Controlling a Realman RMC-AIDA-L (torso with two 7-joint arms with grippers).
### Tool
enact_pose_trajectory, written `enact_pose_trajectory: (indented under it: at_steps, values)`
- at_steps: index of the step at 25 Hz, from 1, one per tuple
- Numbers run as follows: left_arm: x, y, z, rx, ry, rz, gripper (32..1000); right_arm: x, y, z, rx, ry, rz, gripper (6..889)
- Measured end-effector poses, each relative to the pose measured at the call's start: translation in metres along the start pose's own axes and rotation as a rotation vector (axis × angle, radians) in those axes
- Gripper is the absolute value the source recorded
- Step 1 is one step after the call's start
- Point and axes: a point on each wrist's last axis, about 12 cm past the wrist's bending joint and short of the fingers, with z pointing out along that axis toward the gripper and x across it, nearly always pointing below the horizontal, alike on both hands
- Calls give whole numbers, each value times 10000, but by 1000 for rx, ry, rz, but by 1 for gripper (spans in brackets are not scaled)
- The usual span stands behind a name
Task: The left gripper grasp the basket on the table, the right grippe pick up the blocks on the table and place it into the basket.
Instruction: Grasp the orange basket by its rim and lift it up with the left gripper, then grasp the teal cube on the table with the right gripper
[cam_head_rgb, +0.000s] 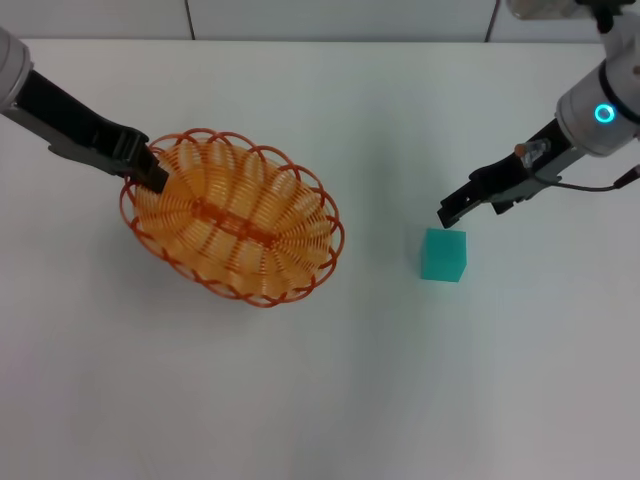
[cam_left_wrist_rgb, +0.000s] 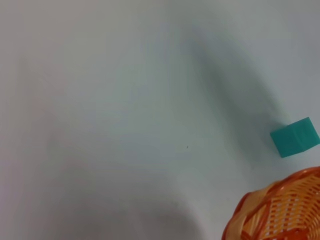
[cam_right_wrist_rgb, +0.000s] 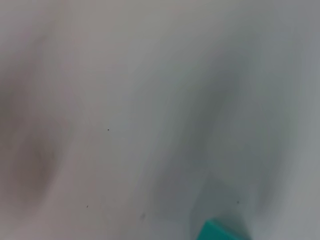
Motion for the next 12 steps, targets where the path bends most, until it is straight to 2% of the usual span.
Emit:
enact_pose_trajectory:
  at_steps: [12]
  values:
    - [-24, -14, -8, 0, -2, 6, 92, 2, 48, 110, 10, 27, -13, 847]
